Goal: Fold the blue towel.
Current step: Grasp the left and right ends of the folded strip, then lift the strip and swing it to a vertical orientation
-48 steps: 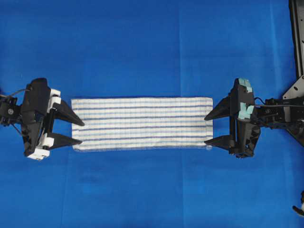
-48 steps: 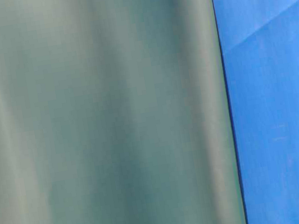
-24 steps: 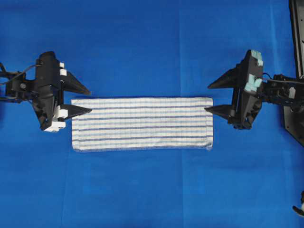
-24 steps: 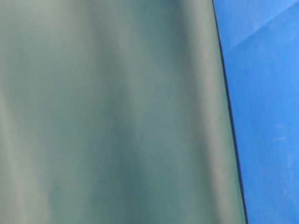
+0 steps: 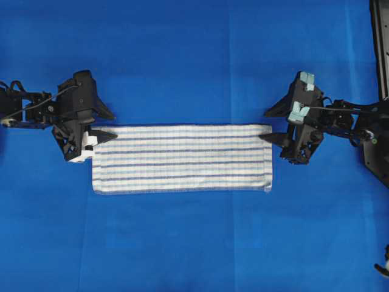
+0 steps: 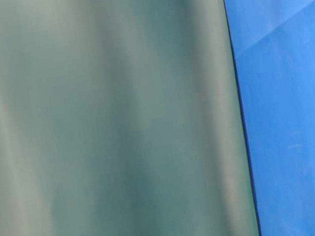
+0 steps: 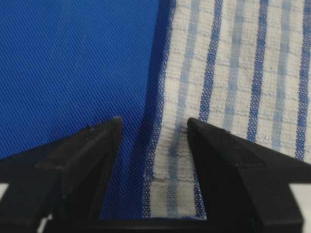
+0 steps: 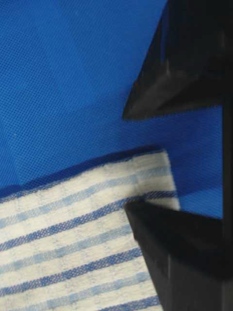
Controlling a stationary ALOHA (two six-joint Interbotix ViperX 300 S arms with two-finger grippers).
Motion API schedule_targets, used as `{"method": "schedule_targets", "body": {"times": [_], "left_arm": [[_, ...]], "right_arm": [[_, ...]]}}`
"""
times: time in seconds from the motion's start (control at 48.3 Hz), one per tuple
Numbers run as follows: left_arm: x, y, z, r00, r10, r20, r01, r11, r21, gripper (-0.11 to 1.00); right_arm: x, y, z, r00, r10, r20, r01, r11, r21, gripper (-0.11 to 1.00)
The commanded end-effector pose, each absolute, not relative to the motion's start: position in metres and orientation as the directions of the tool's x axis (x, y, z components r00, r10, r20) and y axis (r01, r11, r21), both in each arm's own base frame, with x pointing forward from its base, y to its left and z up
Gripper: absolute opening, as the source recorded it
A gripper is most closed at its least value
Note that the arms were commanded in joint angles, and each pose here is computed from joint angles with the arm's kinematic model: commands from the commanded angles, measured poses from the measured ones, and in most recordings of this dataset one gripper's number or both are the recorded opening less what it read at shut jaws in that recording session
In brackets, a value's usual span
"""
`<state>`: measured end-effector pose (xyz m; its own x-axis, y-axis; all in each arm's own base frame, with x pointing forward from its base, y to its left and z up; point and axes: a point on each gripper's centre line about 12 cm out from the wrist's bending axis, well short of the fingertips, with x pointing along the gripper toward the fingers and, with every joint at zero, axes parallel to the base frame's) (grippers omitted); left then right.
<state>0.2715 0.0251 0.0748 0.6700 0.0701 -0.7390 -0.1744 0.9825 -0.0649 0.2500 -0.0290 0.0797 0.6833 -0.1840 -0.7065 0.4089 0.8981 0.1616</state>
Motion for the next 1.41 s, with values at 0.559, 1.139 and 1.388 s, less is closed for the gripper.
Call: {"method": "schedule_targets", "body": {"times": [0.559,1.139,1.388], "left_arm": [[0.278,0.022,0.087,0.646,0.056,-0.761,-0.173,0.982,-0.075,0.02],[0.3,-0.007,0.189,0.723,-0.023,-0.69,-0.062,0.993,-0.098,0.02],[0.303,-0.015,0.19,0.724,-0.043,-0.688,-0.101,0.981,-0.168,0.02]], "right_arm": [[0.259,-0.026,0.092,0.717,-0.172,-0.676,0.385,0.906,0.177,0.06],[0.249,-0.008,0.187,0.839,-0.028,-0.543,0.215,0.934,0.285,0.06],[0.256,-0.009,0.184,0.828,-0.03,-0.56,0.218,0.938,0.271,0.06]]}}
